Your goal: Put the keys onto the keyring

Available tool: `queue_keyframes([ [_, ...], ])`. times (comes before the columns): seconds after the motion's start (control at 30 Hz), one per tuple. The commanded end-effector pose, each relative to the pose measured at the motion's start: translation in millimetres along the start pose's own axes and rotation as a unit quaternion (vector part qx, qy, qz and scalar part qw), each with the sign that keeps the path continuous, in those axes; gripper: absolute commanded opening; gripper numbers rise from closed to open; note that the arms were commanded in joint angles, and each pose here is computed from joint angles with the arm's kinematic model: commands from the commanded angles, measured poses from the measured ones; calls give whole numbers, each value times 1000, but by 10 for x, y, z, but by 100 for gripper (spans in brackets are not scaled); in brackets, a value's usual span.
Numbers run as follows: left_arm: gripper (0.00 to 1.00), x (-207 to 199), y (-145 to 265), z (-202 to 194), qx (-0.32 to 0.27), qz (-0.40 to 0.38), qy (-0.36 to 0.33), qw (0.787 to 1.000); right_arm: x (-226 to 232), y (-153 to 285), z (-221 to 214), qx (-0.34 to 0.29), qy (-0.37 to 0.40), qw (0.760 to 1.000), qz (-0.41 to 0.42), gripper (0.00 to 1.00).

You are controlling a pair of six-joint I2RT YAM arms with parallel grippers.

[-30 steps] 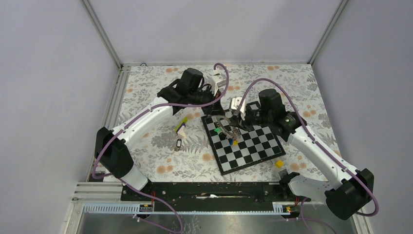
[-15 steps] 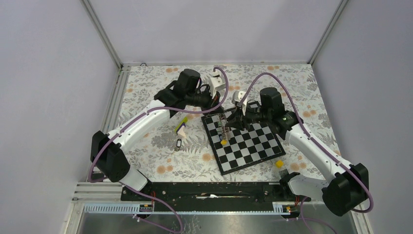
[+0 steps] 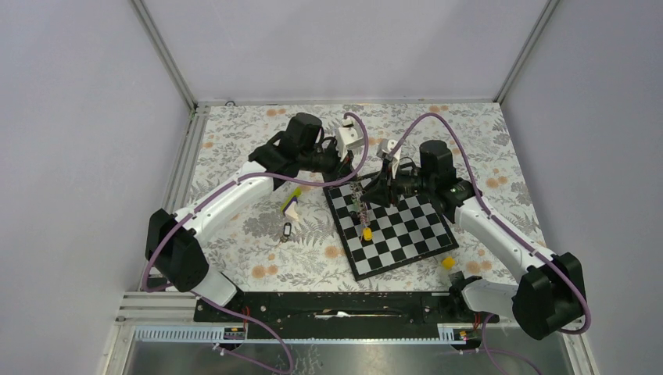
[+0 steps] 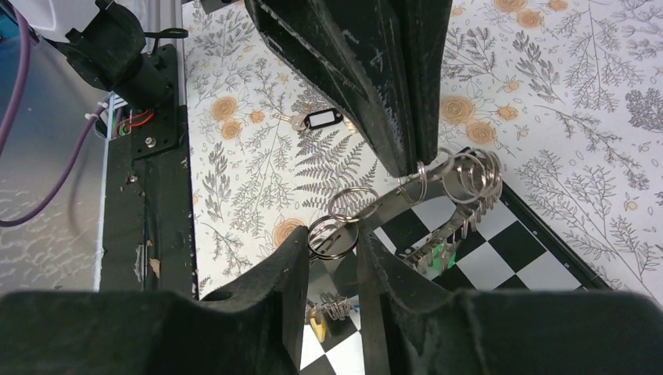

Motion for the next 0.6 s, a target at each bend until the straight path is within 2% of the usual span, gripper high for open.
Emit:
queue_keyframes([
  [0.0,11,46,93,263,-47,30,-67,996,16,4,125,-38,-7,999,15,11],
  [0.27,44,116,139,301,-46,56,-101,992,-13,12,77,-51,-27,998,9,5],
  [0.43,51,120,184,241,-39,59,-131,989,-50,15,82,-60,-40,997,5,2],
  [0.57,54,12,200,108,-18,12,-175,984,-76,24,82,-70,-66,995,3,0],
])
Point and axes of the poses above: each gripper's point midway between its finger pads, its own y axis back along the fingers, its own x axis along the line the jaws close on, z = x × y, the point moved 4 cm from there along y, back along the fingers, and after that the axes turned 13 degrees about y, right-handed, at the moved point
